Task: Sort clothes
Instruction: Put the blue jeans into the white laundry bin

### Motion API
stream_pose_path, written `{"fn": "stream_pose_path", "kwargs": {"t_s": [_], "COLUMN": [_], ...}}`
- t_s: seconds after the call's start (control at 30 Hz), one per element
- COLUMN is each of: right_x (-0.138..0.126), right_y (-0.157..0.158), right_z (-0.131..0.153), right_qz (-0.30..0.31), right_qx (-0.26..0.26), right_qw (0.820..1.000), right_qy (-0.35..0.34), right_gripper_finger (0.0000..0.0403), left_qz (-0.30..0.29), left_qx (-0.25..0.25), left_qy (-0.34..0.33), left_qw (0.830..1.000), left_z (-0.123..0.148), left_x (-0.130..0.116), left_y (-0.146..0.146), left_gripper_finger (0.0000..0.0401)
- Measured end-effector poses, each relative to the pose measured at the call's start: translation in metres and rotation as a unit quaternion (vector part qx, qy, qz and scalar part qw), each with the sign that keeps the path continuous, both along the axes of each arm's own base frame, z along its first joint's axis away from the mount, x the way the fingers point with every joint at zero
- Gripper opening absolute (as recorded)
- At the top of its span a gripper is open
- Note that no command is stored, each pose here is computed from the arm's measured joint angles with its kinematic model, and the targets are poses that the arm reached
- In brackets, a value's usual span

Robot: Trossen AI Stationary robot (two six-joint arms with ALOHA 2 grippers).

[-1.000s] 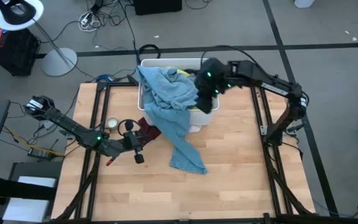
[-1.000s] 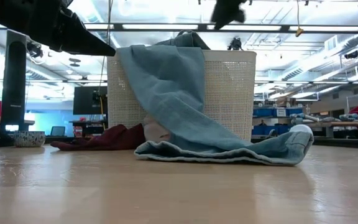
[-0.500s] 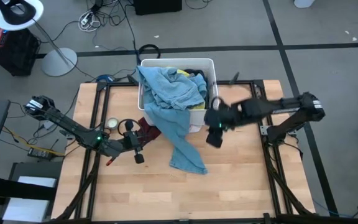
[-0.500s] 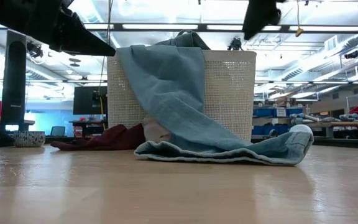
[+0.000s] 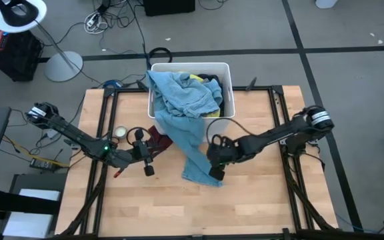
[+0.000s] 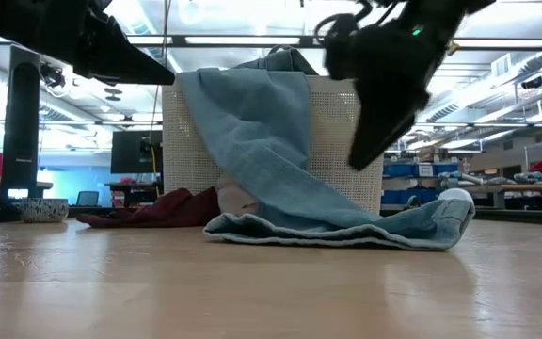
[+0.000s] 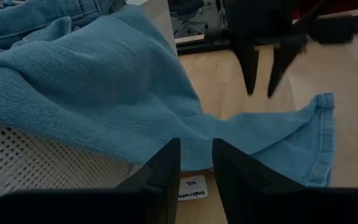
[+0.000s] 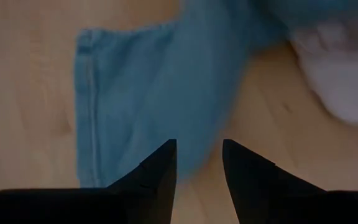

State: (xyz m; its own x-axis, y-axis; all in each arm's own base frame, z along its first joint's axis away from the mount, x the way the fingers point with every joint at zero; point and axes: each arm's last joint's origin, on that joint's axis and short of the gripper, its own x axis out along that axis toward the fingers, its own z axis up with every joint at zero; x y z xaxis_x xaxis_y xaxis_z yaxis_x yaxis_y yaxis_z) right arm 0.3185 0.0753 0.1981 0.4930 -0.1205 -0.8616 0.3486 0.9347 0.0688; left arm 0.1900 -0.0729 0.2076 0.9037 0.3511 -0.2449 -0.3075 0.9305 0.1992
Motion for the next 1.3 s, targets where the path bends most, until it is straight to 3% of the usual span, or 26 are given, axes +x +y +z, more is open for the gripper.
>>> {"fn": "stream_pose_path", "kwargs": {"t_s": [0.13, 0.4, 0.47, 0.57, 0.63, 1.03, 1.3], "right_x": [0.018, 0.035, 0.039, 0.044, 0.045, 0.031, 0.025], "right_y": [-0.003, -0.018, -0.017, -0.014, -0.012, -0.014, -0.014], "right_z": [-0.016, -0.047, -0.050, -0.051, -0.050, 0.007, 0.009], "right_qz": [0.011, -0.014, -0.009, 0.013, 0.025, 0.033, 0.022], "right_qx": [-0.007, -0.007, 0.002, 0.002, -0.003, -0.027, -0.020], "right_qw": [1.000, 1.000, 1.000, 0.999, 0.998, 0.991, 0.994], "right_qy": [-0.027, -0.015, -0.026, -0.046, -0.053, -0.125, -0.108], "right_gripper_finger": [0.0130, 0.0117, 0.0097, 0.0034, 0.0010, 0.0004, 0.0019], "left_qz": [-0.001, -0.028, -0.028, -0.028, -0.028, -0.029, -0.029], "left_qx": [-0.003, -0.013, -0.013, -0.014, -0.014, -0.015, -0.015], "left_qy": [-0.001, 0.001, 0.001, 0.001, -0.001, -0.002, -0.002], "left_qw": [1.000, 1.000, 1.000, 1.000, 0.999, 0.999, 0.999], "left_z": [0.000, 0.000, 0.000, 0.000, 0.001, 0.001, 0.001], "left_x": [0.000, 0.001, 0.001, 0.001, 0.001, 0.001, 0.001], "left_y": [0.000, -0.002, -0.002, -0.002, -0.002, -0.002, -0.002], "left_gripper_finger": [0.0099, 0.0099, 0.0099, 0.0099, 0.0099, 0.0099, 0.0099]}}
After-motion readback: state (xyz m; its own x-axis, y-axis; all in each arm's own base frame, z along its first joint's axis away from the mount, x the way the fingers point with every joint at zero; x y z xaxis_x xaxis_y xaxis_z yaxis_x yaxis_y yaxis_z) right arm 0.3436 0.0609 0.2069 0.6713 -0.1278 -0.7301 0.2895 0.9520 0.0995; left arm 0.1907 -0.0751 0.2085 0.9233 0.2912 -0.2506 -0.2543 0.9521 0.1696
